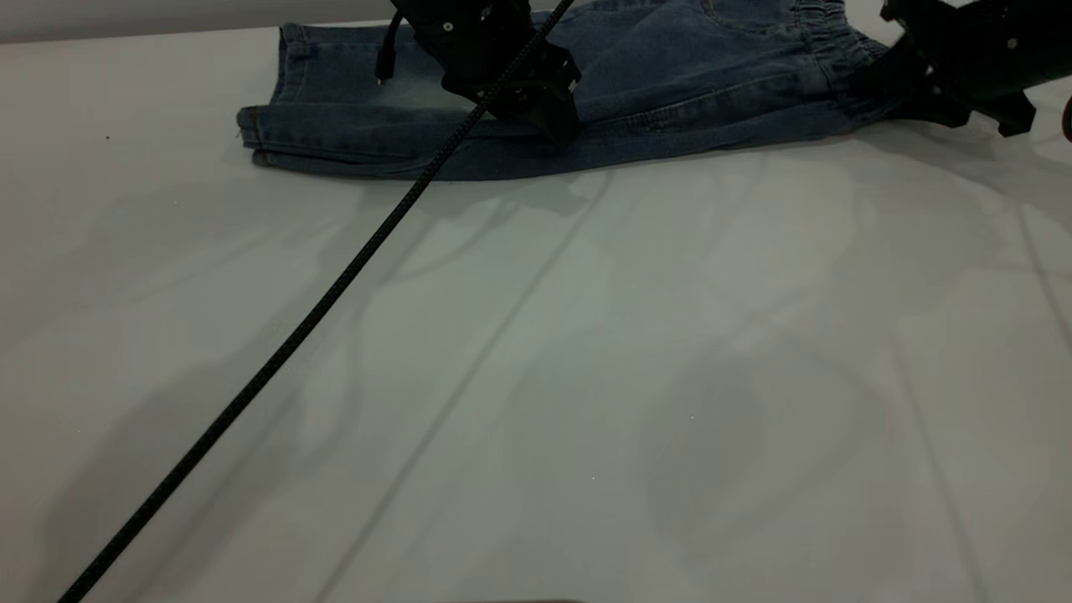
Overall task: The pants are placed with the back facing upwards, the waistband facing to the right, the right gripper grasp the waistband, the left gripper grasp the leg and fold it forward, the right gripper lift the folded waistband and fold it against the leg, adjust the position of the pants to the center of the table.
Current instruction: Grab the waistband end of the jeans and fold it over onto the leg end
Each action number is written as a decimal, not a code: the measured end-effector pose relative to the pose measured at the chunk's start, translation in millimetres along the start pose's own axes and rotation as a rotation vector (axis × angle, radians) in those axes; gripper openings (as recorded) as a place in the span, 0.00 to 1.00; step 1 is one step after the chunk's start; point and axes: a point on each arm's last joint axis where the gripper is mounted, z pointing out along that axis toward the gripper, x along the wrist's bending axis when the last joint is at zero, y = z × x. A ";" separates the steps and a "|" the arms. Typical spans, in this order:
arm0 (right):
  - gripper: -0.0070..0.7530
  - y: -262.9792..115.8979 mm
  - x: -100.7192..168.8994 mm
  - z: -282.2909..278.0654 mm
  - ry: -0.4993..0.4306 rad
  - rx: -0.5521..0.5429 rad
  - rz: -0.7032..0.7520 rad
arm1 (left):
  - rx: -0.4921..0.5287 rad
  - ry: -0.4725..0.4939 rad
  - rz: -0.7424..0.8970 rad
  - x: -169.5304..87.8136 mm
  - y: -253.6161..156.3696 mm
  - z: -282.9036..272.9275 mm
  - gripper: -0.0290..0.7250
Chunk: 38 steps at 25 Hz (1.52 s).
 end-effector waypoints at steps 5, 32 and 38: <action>0.11 7.8 9.2 -2.7 0.044 -0.010 -0.035 | 0.022 0.004 0.025 1.9 13.7 -11.4 0.62; 0.11 52.0 133.4 -133.9 0.224 0.039 -0.456 | 0.068 0.060 -0.063 1.1 11.6 19.9 0.62; 0.11 47.2 147.5 -141.4 0.349 0.067 -0.467 | 0.048 0.019 -0.021 -35.7 19.6 27.3 0.62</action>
